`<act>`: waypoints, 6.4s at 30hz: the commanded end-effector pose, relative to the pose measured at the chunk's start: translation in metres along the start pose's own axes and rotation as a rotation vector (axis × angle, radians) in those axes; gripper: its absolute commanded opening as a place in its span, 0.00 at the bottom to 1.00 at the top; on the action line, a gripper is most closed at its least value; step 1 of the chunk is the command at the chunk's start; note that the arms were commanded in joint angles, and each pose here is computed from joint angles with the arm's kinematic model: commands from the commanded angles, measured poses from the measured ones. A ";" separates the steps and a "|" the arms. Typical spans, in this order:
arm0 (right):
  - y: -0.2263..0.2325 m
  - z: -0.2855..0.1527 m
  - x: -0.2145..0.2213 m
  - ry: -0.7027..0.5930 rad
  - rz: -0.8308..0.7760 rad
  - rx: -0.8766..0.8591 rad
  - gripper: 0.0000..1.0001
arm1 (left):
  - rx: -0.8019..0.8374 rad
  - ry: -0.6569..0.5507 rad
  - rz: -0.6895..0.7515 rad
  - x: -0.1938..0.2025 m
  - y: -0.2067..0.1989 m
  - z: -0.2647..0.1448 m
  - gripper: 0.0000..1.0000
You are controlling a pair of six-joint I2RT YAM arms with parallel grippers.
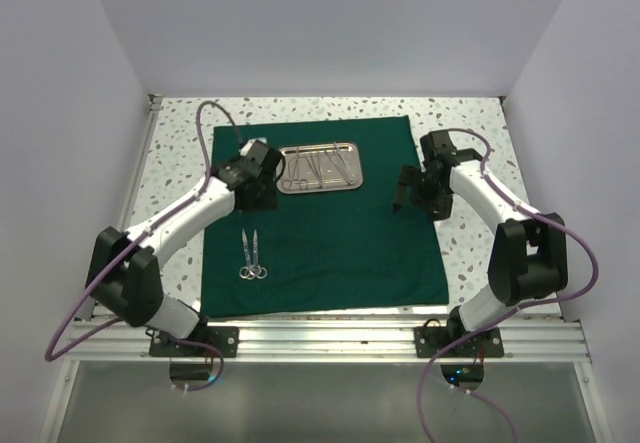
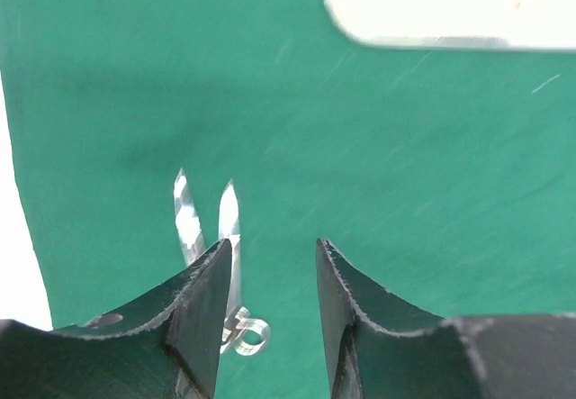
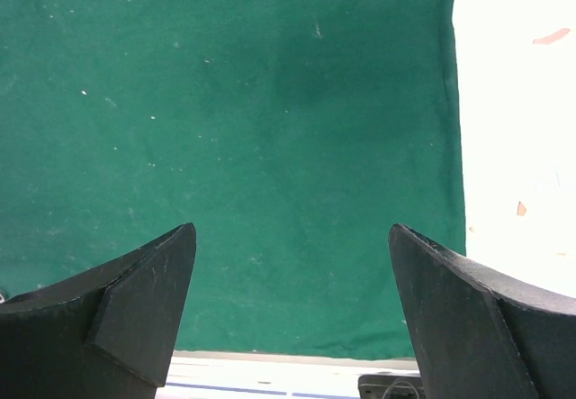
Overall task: Open and lay out the surgical kit
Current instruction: Pick up the medical item from the container, then place the medical item in the surgical kit, then pick up the medical item from the container.
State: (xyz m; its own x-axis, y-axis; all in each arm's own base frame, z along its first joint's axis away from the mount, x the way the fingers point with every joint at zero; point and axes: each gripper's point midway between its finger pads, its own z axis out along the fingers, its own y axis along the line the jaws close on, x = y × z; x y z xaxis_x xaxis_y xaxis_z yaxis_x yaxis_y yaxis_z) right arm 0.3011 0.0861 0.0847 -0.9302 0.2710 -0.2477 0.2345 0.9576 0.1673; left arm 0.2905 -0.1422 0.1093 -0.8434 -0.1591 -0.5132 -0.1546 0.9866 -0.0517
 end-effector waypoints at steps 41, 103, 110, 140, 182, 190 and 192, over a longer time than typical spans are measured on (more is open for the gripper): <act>-0.030 -0.062 0.008 -0.065 0.028 0.144 0.93 | 0.087 -0.044 0.133 -0.154 -0.106 0.215 0.38; 0.005 -0.023 -0.011 -0.037 -0.019 -0.008 0.92 | 0.007 0.048 0.058 0.014 0.005 0.059 0.00; 0.000 -0.021 -0.008 -0.037 -0.021 0.016 0.92 | 0.015 0.059 0.066 0.019 0.003 0.054 0.10; -0.024 -0.040 0.012 -0.062 0.021 0.094 0.93 | 0.183 -0.047 0.163 -0.142 -0.150 0.147 0.34; -0.011 -0.020 -0.017 -0.029 -0.044 0.095 0.93 | 0.034 0.013 0.228 -0.122 -0.124 0.177 0.00; -0.007 -0.020 -0.017 -0.031 -0.041 0.066 0.93 | 0.092 -0.076 0.152 -0.149 -0.120 0.095 0.00; -0.005 -0.018 -0.015 -0.028 -0.039 0.057 0.93 | 0.086 -0.049 0.139 -0.128 -0.111 0.092 0.00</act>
State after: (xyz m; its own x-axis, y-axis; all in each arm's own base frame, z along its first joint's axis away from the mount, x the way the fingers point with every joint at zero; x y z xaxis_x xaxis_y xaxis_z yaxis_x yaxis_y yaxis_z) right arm 0.2980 0.0679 0.0949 -0.9377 0.2501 -0.2411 0.2435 0.9682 0.0573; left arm 0.4810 -0.2291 0.0447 -0.8659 0.0354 -0.4990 0.0301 0.9994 0.0188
